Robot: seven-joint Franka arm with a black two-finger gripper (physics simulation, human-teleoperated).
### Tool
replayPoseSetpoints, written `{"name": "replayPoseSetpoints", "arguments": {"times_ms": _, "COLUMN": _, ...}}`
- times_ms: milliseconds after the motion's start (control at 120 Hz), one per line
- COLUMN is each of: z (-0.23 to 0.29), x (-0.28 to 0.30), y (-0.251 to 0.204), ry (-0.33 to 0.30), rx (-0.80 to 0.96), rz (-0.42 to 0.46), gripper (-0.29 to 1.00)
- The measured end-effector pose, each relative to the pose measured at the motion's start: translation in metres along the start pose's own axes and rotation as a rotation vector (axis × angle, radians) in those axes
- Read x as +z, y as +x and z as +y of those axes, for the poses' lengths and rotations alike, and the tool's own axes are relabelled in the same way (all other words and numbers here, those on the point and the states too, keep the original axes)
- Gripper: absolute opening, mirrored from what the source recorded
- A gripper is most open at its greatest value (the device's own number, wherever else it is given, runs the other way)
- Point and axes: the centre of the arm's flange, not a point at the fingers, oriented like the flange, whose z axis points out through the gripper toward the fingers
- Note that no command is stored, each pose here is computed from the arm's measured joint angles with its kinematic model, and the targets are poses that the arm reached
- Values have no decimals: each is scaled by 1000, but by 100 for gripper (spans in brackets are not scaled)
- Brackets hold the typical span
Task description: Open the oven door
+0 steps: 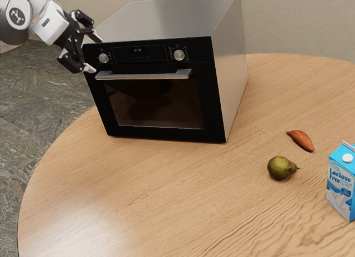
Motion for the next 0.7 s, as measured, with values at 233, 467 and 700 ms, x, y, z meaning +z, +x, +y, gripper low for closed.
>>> {"name": "replayPoseSetpoints", "arguments": {"times_ms": 233, "z": -6, "x": 17, "y": -2, "ry": -44, "rx": 87, "rz": -3, "gripper": 70}}
{"name": "replayPoseSetpoints", "arguments": {"times_ms": 467, "z": -9, "x": 44, "y": -3, "ry": -86, "rx": 144, "rz": 1, "gripper": 70}}
{"name": "replayPoseSetpoints", "arguments": {"times_ms": 700, "z": -9, "x": 66, "y": -1, "ry": -108, "rx": 185, "rz": 7, "gripper": 70}}
